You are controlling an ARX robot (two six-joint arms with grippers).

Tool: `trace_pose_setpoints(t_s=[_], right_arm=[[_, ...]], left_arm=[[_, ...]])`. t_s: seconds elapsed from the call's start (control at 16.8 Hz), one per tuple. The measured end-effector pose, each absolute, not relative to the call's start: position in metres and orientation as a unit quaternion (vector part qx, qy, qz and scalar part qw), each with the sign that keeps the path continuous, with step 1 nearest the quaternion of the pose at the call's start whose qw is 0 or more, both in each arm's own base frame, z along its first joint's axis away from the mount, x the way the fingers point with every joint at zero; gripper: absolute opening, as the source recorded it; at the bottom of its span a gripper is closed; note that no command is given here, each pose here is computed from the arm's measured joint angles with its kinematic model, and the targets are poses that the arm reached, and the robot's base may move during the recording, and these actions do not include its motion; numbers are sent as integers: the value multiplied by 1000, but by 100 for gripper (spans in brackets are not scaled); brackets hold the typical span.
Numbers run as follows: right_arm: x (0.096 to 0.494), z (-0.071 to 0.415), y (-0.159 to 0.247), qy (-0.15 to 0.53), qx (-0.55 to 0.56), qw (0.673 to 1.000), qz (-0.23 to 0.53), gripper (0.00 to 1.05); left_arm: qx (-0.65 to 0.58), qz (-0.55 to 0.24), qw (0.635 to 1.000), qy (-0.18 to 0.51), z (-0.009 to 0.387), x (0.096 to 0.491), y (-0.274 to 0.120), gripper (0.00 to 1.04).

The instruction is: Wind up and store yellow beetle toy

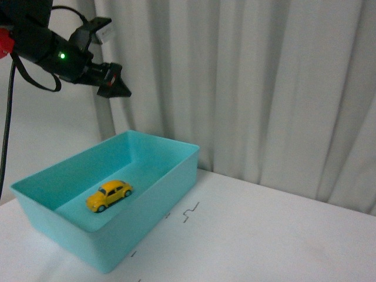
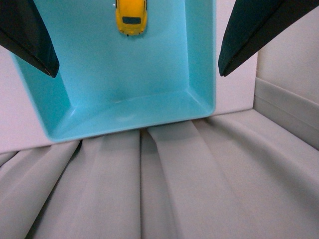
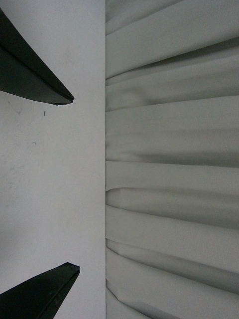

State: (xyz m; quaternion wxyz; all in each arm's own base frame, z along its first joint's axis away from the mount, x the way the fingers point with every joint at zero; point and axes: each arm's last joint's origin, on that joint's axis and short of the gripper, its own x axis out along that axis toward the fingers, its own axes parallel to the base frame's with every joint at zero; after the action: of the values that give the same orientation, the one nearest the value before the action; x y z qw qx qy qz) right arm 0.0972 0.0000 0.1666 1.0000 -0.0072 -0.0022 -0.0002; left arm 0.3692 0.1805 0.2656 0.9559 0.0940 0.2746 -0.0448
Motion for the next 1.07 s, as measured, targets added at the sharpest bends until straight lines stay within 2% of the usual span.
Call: trace_pose_setpoints(t_s=[0.12, 0.18, 0.24, 0.36, 0.42, 0.6, 0.66, 0.77, 1.07], right_arm=[[97, 167, 0, -2, -7, 1000, 0, 98], [97, 167, 0, -2, -7, 1000, 0, 98], [97, 167, 0, -2, -7, 1000, 0, 98], [97, 167, 0, -2, -7, 1000, 0, 98], [97, 167, 0, -2, -7, 1000, 0, 98], [97, 167, 0, -2, -7, 1000, 0, 98], [97, 167, 0, -2, -7, 1000, 0, 98], [97, 167, 0, -2, -7, 1000, 0, 98], [97, 167, 0, -2, -7, 1000, 0, 98]], left_arm=[[83, -44, 964, 250, 281, 347, 184, 98], [101, -18, 984, 148, 293, 330, 181, 90], [81, 5, 994, 79, 299, 304, 167, 79], [52, 3, 998, -23, 297, 254, 113, 56], [44, -5, 998, -41, 288, 240, 93, 45], [1, 4, 1000, 19, 225, 209, 59, 9], [1, 3, 1000, 11, 220, 199, 50, 2], [4, -5, 1000, -7, 215, 184, 34, 2], [2, -2, 1000, 1, 191, 156, 16, 2]])
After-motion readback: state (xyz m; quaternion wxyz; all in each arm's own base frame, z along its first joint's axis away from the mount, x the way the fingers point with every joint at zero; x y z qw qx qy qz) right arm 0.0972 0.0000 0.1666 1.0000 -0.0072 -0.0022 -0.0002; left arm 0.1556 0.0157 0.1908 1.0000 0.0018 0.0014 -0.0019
